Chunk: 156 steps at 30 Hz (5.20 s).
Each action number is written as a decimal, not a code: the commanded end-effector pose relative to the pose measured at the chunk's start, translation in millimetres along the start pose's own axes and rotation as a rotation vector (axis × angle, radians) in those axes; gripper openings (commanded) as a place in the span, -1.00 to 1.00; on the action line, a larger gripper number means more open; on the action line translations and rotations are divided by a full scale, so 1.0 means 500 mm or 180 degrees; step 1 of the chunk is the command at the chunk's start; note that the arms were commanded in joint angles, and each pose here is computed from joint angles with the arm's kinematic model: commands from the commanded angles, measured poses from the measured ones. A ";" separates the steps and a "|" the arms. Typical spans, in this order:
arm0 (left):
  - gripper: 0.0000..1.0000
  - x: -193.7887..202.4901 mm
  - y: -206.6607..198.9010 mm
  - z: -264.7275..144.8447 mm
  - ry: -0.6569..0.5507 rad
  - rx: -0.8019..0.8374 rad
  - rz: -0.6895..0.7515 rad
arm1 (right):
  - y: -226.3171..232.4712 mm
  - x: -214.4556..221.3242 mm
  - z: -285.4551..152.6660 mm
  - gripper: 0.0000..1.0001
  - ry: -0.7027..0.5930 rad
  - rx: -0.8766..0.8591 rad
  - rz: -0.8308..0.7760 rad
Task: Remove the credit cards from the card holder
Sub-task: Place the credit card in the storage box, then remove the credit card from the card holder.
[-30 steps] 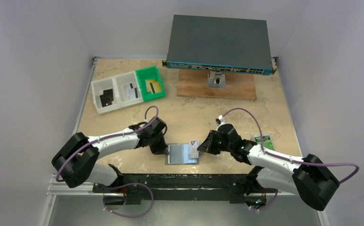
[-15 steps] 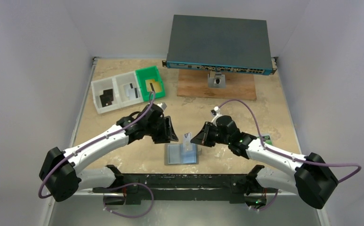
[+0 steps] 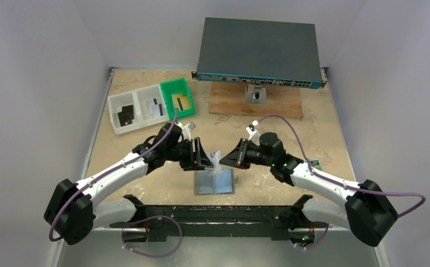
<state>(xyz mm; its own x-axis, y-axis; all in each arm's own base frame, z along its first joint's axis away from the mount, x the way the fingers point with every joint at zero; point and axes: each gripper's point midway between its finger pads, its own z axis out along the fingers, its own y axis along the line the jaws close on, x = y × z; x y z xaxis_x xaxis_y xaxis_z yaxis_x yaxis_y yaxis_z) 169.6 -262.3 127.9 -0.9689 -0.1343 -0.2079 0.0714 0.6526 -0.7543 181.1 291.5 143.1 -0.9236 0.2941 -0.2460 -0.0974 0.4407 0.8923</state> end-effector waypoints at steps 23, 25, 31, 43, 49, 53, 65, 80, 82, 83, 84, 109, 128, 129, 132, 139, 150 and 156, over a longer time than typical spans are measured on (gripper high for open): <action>-1.00 -0.030 -0.057 -0.027 -0.0240 0.0538 0.0005 | 0.023 -0.047 -0.012 0.72 -0.0195 0.0209 -0.0351; -1.00 -0.038 -0.033 -0.038 -0.0321 0.0282 -0.0013 | 0.016 -0.058 -0.020 0.96 -0.0263 0.0365 -0.0429; -1.00 -0.103 0.051 -0.113 -0.0776 -0.0650 -0.0071 | 0.004 -0.076 -0.035 0.98 -0.0338 0.0630 -0.0600; -1.00 -0.339 0.183 -0.283 -0.1558 -0.2114 -0.0275 | -0.013 -0.094 -0.054 0.98 -0.0443 0.0896 -0.0799; -1.00 -0.468 0.205 -0.297 -0.1706 -0.2052 -0.0350 | -0.017 -0.090 -0.068 0.98 -0.0461 0.0934 -0.0824; -1.00 -0.538 0.221 -0.289 -0.1695 -0.1979 -0.0369 | -0.015 -0.088 -0.075 0.98 -0.0470 0.0931 -0.0822; -1.00 -0.675 0.317 -0.254 -0.1761 -0.1679 -0.0482 | -0.008 -0.087 -0.099 0.98 -0.0497 0.0977 -0.0862; -0.40 -0.704 0.347 -0.272 -0.1690 -0.1681 -0.0555 | -0.020 -0.090 -0.095 0.98 -0.0500 0.1070 -0.0848; -0.33 -0.703 0.337 -0.283 -0.1724 -0.1681 -0.0559 | -0.022 -0.089 -0.093 0.98 -0.0489 0.1073 -0.0833; -0.32 -0.700 0.330 -0.288 -0.1738 -0.1671 -0.0568 | -0.023 -0.089 -0.092 0.98 -0.0482 0.1074 -0.0832; -0.30 -0.697 0.324 -0.292 -0.1746 -0.1661 -0.0589 | -0.023 -0.089 -0.090 0.98 -0.0484 0.1065 -0.0832; -0.06 -0.265 0.096 -0.209 -0.1019 -0.0977 -0.0035 | -0.026 -0.053 -0.052 0.98 -0.0433 0.1159 -0.0924; -0.05 -0.039 0.137 -0.099 -0.0377 -0.0916 0.0084 | -0.034 0.096 0.107 0.49 0.0165 0.1446 -0.1139; -0.05 -0.036 0.140 -0.100 -0.0375 -0.0916 0.0088 | -0.042 0.103 0.116 0.45 0.0191 0.1516 -0.1163; -0.05 -0.027 0.145 -0.099 -0.0348 -0.0904 0.0092 | -0.065 0.115 0.138 0.32 0.0237 0.1730 -0.1214; -0.05 -0.014 0.151 -0.091 -0.0325 -0.0835 0.0055 | -0.103 0.133 0.174 0.21 0.0317 0.2064 -0.1332; -0.06 -0.008 0.156 -0.078 -0.0255 -0.0802 -0.0007 | -0.176 0.158 0.183 -0.05 0.0497 0.2477 -0.1453; -0.07 -0.005 0.160 -0.074 -0.0232 -0.0811 -0.0031 | -0.211 0.168 0.181 0.03 0.0616 0.2663 -0.1494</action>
<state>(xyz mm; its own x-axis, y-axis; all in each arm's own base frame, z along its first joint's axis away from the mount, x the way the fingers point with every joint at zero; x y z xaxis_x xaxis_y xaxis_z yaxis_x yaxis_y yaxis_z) 169.5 -177.0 91.8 -0.9473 -0.1863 -0.2606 -0.0103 0.8307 -0.5566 150.2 358.3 19.5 -0.9051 -0.1456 -0.3995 -0.2523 0.9402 0.2290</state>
